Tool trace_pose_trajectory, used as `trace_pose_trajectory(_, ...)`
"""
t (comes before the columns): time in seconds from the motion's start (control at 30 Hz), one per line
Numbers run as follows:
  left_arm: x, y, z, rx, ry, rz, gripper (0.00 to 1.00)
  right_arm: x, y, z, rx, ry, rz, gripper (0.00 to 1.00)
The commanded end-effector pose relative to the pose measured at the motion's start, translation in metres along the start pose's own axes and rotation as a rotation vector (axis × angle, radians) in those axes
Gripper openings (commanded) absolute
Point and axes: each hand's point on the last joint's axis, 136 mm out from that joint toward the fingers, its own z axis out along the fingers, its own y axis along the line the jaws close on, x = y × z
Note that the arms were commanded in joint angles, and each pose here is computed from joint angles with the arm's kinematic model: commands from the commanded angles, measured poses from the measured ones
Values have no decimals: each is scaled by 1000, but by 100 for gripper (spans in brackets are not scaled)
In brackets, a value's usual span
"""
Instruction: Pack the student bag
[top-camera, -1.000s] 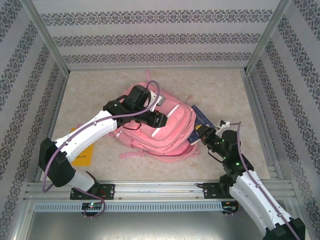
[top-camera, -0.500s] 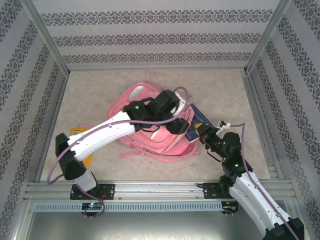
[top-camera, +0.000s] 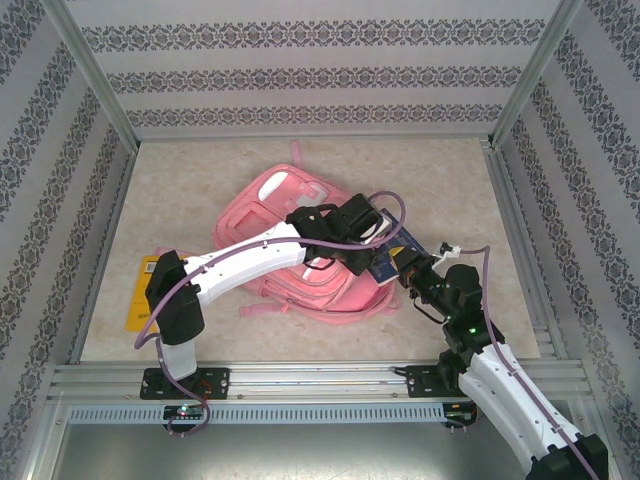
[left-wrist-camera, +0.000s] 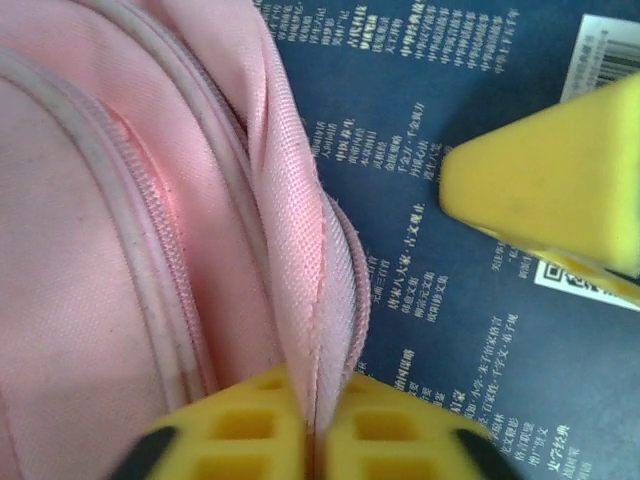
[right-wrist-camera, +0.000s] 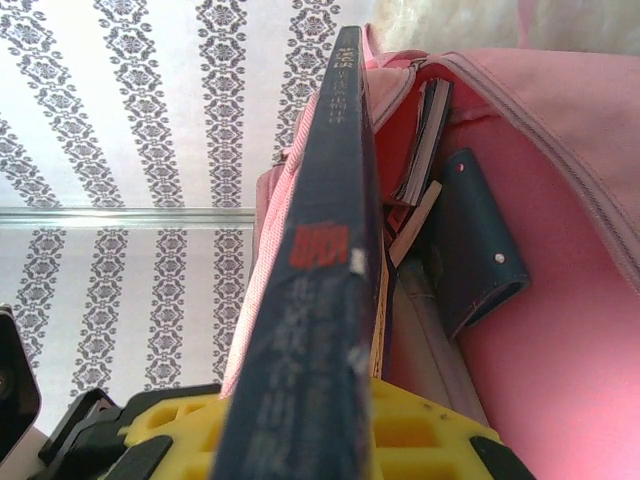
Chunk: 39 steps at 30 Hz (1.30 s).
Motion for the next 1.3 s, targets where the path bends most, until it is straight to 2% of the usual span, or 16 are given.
trace_pose_trajectory(0.0, -13, -17, -15, 58, -44, 49, 0, 5, 38, -8, -132, 25, -79, 0)
trace_pose_trajectory(0.13, -23, -16, -50, 58, -116, 93, 0, 7, 28, -11, -93, 24, -119, 0)
trace_pose_trajectory(0.33, -41, 33, -129, -81, -288, 27, 0, 20, -18, -9, 31, 81, -169, 0)
trace_pose_trajectory(0.53, -40, 63, -179, -138, -390, -30, 0, 29, -46, -11, 97, 107, -219, 0)
trace_pose_trajectory(0.7, -36, 67, -187, -140, -390, -34, 0, 37, -27, -11, 51, 144, -235, 0)
trace_pose_trajectory(0.93, -33, 61, -181, -102, -374, -35, 0, 55, 22, -8, -68, 213, -135, 0)
trace_pose_trajectory(1.27, -32, 58, -176, -84, -371, -25, 0, 70, 66, 9, -172, 247, -9, 0)
